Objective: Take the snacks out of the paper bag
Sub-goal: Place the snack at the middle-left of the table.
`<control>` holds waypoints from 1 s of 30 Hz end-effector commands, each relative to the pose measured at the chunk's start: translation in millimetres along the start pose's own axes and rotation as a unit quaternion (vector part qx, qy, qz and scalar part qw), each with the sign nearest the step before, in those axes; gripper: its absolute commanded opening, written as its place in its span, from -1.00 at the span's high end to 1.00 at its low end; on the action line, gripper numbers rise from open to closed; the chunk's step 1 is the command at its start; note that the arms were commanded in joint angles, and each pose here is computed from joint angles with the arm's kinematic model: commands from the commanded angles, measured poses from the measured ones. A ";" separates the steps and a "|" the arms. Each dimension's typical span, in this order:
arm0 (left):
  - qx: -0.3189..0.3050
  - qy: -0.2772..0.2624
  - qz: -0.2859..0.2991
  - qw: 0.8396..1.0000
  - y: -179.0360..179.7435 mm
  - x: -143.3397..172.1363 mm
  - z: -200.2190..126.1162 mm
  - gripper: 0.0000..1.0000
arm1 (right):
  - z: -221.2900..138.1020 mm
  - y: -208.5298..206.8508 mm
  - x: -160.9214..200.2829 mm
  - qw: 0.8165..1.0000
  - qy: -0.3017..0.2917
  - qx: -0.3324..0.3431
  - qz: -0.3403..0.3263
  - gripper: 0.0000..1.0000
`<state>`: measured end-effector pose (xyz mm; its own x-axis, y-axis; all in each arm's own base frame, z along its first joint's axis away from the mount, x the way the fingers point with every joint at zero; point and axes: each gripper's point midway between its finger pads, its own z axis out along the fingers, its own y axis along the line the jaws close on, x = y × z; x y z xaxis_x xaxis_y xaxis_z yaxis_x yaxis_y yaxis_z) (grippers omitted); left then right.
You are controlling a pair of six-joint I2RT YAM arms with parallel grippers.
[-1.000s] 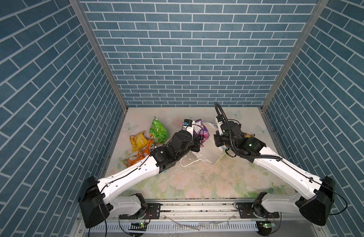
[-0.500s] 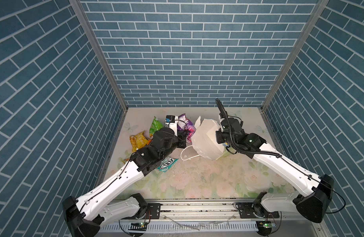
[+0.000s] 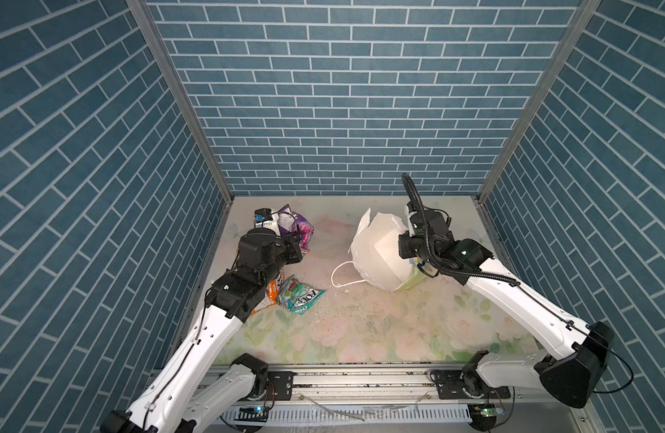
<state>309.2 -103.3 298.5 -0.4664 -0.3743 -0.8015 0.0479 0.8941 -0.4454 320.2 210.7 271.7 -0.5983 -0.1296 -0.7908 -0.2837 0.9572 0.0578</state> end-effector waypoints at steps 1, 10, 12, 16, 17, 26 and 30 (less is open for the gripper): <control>-0.024 0.024 -0.020 0.999 28.4 17.4 11.4 1.00 | -11.4 1.6 -8.9 1.000 -0.003 -0.015 0.025 1.00; -0.083 0.087 -0.107 0.987 106.0 72.0 64.9 1.00 | -12.2 3.2 -11.9 0.999 -0.004 -0.025 0.035 1.00; -0.093 0.099 -0.113 0.984 115.4 77.2 73.9 1.00 | -12.7 2.5 -12.5 0.999 -0.004 -0.026 0.034 1.00; -0.107 0.102 -0.117 0.982 125.5 79.7 86.0 1.00 | -12.8 1.8 -13.0 0.999 -0.003 -0.030 0.034 1.00; -0.108 0.102 -0.117 0.982 126.3 79.4 87.8 1.00 | -12.7 1.3 -12.9 0.999 -0.003 -0.029 0.035 1.00; -0.070 0.074 -0.088 0.991 107.7 56.2 83.1 -0.73 | -7.6 -3.3 -13.8 0.999 -0.003 -0.027 0.042 1.00; -0.065 0.035 -0.067 0.995 99.6 36.9 62.9 -0.99 | -4.3 -4.3 -20.9 0.998 0.001 -0.036 0.052 1.00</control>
<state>349.4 -47.3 165.5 -0.5907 -0.5046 -0.6296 -0.1871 0.8447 -0.5015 323.2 203.7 271.0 -0.6413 -0.0891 -0.7621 -0.2791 0.9523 0.1235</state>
